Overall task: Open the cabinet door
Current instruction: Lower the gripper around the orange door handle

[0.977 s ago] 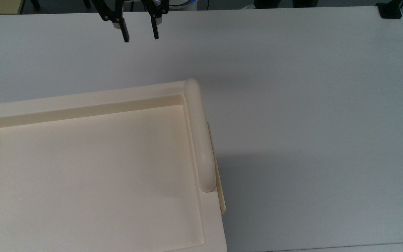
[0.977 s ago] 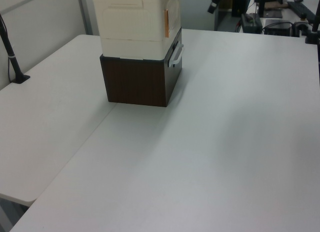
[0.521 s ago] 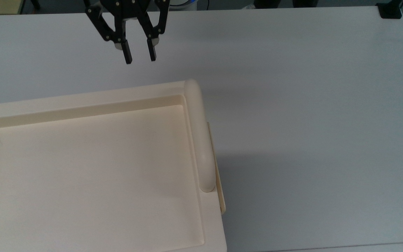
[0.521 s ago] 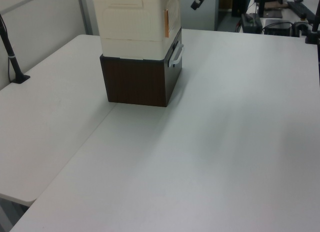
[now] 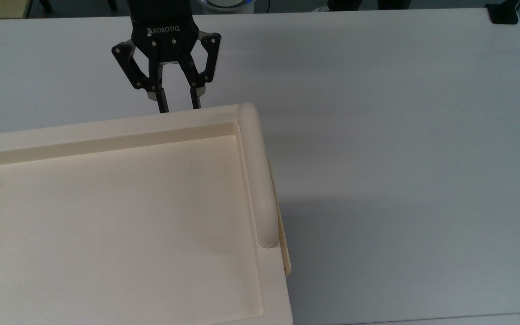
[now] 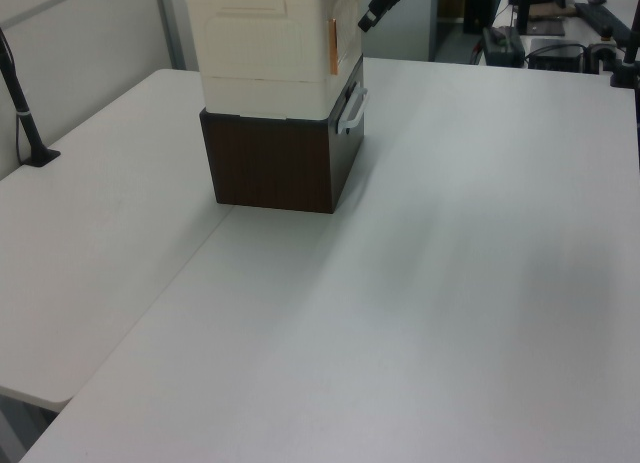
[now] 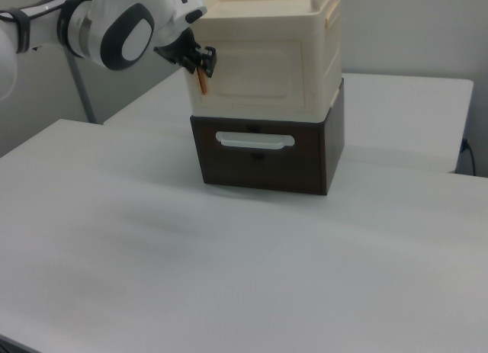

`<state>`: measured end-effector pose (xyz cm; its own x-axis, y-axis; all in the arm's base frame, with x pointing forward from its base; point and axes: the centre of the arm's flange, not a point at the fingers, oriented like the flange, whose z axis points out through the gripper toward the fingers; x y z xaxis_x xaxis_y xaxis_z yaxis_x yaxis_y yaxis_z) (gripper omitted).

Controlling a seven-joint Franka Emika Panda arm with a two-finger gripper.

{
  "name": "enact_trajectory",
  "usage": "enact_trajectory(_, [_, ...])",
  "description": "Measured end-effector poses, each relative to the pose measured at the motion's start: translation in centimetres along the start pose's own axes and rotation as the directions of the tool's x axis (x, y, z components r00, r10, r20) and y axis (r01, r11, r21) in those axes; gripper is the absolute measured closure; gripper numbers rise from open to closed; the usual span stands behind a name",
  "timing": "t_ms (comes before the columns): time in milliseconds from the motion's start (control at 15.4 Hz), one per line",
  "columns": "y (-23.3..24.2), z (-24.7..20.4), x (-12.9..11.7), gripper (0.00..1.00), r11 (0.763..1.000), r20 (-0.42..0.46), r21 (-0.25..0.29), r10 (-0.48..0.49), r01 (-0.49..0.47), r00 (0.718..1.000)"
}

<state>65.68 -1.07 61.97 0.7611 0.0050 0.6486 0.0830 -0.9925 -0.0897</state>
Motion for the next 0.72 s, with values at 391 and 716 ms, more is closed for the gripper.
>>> enact_trajectory(391, [-2.3,1.6,0.5,0.54,1.0,-0.083,0.005,-0.026,0.027,0.996])
enact_trajectory(716, [-3.5,2.6,0.7,0.54,0.999,-0.132,0.01,-0.037,0.039,0.991])
